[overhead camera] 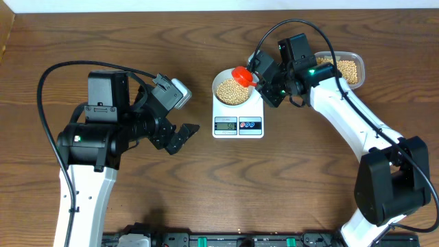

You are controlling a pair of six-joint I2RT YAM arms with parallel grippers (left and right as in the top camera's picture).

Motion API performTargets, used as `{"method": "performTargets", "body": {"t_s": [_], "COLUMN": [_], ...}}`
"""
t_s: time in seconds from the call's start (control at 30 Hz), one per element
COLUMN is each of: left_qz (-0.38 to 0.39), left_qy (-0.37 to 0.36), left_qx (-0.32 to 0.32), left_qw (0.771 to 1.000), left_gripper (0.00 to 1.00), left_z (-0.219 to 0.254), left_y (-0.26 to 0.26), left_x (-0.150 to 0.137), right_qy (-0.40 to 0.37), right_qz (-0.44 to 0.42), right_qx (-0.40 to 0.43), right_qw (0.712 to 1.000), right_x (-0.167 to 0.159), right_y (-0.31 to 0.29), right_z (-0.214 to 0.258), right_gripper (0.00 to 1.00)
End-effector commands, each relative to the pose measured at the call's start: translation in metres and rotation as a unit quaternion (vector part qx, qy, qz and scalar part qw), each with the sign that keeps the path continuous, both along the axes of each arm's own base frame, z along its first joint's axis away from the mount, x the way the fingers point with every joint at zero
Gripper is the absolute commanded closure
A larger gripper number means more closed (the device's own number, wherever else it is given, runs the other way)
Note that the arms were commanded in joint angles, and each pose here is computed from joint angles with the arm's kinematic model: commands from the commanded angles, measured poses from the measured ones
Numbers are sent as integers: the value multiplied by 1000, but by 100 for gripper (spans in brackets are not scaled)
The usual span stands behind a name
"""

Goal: Scoop item into bowl and weigh 50g on scale

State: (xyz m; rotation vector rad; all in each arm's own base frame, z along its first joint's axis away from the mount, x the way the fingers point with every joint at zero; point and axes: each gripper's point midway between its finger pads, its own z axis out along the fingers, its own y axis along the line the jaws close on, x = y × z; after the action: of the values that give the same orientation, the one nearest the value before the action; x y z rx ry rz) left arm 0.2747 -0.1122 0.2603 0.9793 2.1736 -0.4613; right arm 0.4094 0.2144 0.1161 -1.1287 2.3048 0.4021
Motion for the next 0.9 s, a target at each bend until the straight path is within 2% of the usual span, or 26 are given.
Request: {"method": "performTargets", "body": {"t_s": [0.0, 0.87], "left_qz": [-1, -1], "left_qy": [-14, -14], "left_qx": [-10, -10], "left_qw": [1000, 1000], "left_gripper": [1, 1], "left_z": [13, 13], "left_y": [-1, -1], "left_x": [1, 1], "right_qy": [-6, -14], "right_qz": [2, -8], "right_qx": [-9, -25], "right_qw": [1000, 1000], "right_x": [3, 7], "right_y": [1, -5], "right_z": [-2, -3], "right_gripper": [99, 99]}}
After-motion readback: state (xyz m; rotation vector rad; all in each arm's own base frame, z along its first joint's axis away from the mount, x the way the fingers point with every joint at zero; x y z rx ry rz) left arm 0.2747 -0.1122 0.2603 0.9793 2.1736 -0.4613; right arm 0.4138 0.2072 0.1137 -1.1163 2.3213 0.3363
